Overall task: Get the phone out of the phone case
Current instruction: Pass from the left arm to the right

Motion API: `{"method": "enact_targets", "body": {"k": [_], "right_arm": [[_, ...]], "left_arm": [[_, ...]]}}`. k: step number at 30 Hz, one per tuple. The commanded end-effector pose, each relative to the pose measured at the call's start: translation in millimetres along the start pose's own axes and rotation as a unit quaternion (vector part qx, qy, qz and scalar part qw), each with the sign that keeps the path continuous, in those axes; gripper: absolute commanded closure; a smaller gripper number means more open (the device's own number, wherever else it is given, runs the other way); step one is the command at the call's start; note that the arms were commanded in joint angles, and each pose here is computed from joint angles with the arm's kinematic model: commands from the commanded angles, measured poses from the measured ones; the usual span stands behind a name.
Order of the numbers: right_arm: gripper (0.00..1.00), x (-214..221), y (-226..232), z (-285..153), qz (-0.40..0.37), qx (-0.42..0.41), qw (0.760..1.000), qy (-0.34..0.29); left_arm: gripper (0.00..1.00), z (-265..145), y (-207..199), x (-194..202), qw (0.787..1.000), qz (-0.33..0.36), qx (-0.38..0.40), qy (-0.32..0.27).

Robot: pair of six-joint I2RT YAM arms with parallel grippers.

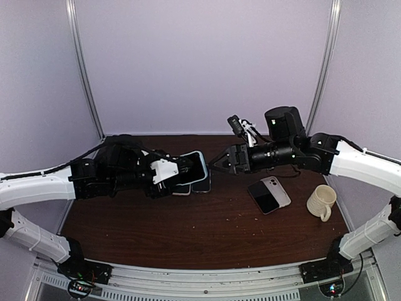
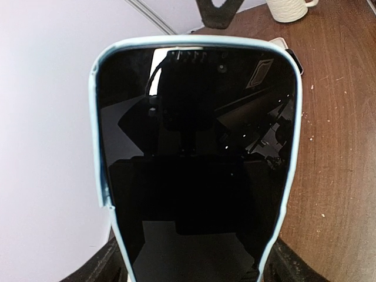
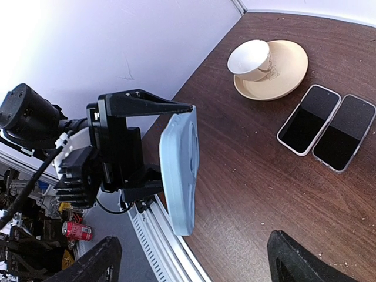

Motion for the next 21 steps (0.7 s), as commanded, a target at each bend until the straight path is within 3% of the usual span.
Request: {"method": "enact_targets", "body": {"k": [1,6,21], "right_arm": [[0.10,-11,15,6,0.000,-0.021,1.000,-0.017],[0.17,-3,19,20,-0.003,-0.024,1.000,0.006],[0.49,-7,20,44,-0.008,0.024,0.999,0.020]], "left_arm": [[0.53,-3,7,-15,0.998,-0.015,-0.020,-0.059],[0.53,-1,4,-14,0.998,-0.017,-0.006,-0.055],[0.54,2,3,-15,0.998,-0.035,0.009,-0.051]]}}
Point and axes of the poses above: each gripper's point midway between its finger pads, its own z axis out along the fingers, its own y axis along the line the jaws close on, x = y × z, the point moved 8 cm from there along -z, back along the fingers, and after that the axes turned 3 degrees about -z, right-handed, at the moved point
